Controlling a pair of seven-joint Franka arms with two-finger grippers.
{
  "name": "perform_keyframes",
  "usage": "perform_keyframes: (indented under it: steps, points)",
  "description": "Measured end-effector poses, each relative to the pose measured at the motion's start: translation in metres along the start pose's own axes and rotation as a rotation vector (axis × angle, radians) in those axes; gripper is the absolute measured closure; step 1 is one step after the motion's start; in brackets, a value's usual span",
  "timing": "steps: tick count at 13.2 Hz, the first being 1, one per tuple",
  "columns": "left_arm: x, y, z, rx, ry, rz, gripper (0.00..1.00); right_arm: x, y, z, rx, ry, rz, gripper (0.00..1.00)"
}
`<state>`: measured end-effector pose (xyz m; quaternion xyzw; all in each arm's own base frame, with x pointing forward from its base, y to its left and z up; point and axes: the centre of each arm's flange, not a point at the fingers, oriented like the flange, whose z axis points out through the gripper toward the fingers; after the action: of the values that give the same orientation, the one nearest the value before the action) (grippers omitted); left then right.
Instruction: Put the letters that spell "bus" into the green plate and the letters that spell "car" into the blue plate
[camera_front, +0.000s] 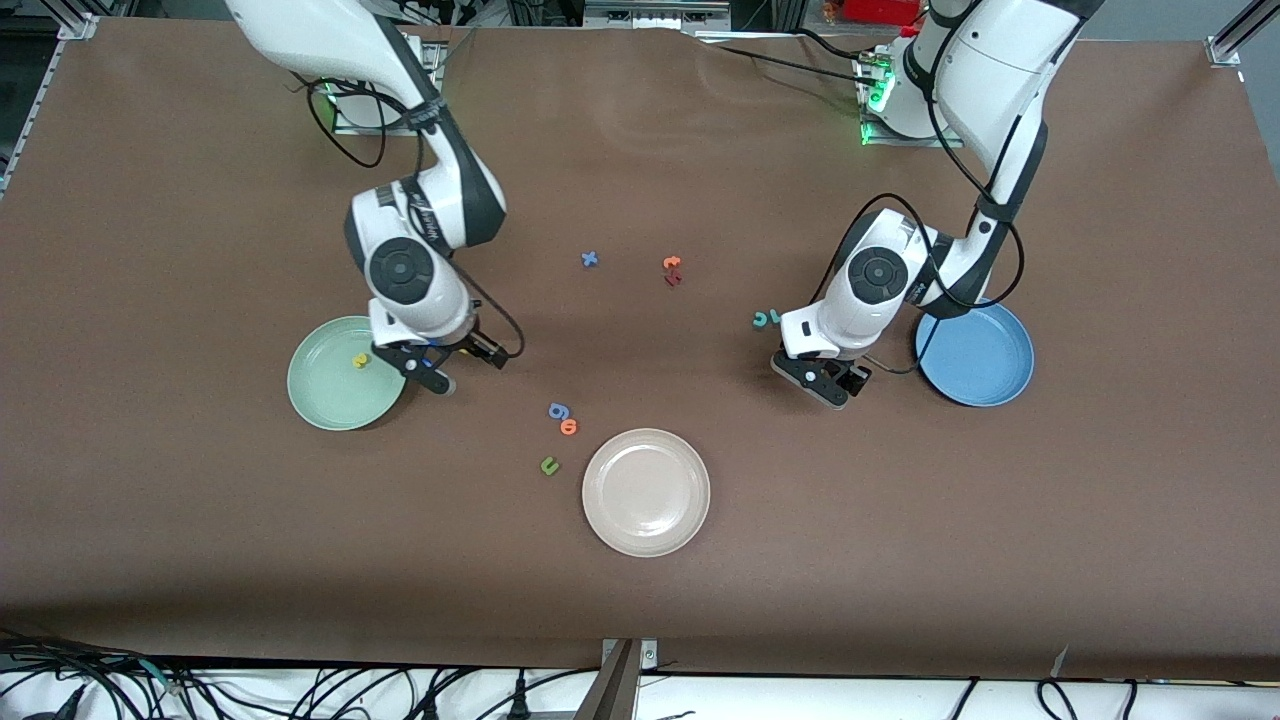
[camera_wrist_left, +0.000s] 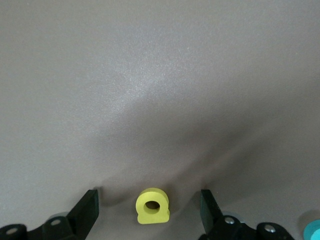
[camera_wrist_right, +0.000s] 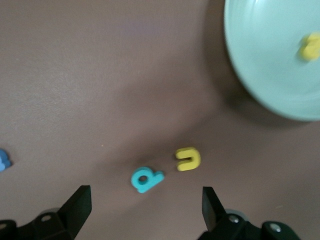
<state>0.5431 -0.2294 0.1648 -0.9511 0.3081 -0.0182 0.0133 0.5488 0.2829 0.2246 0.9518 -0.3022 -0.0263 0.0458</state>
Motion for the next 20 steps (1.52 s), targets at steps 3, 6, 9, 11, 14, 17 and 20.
perform_keyframes:
  steps: [3,6,9,11,14,17,20]
  points:
    - [0.000,0.002,0.001,-0.002,-0.002,0.005,0.21,-0.006,-0.004,0.030,-0.016,0.003,0.040,0.08]
    - [0.001,0.001,0.000,-0.001,0.002,0.008,0.39,-0.004,-0.004,0.039,-0.010,0.009,0.059,0.11]
    - [0.001,0.000,-0.002,0.001,0.005,0.012,0.67,-0.007,-0.007,0.051,-0.006,0.013,0.073,0.24]
    - [0.001,0.000,-0.002,0.002,0.006,0.037,0.67,-0.008,-0.009,0.051,-0.001,0.015,0.074,0.30]
    - [0.001,-0.014,-0.005,0.012,0.009,0.080,0.67,-0.009,-0.010,0.050,0.003,0.016,0.074,0.47]
    - [-0.005,-0.061,-0.030,0.028,-0.016,0.081,0.67,-0.009,-0.010,0.047,0.003,0.015,0.073,0.70]
    - [-0.031,-0.131,-0.061,-0.027,-0.028,0.068,0.67,-0.009,-0.010,0.045,0.005,0.016,0.066,0.71]
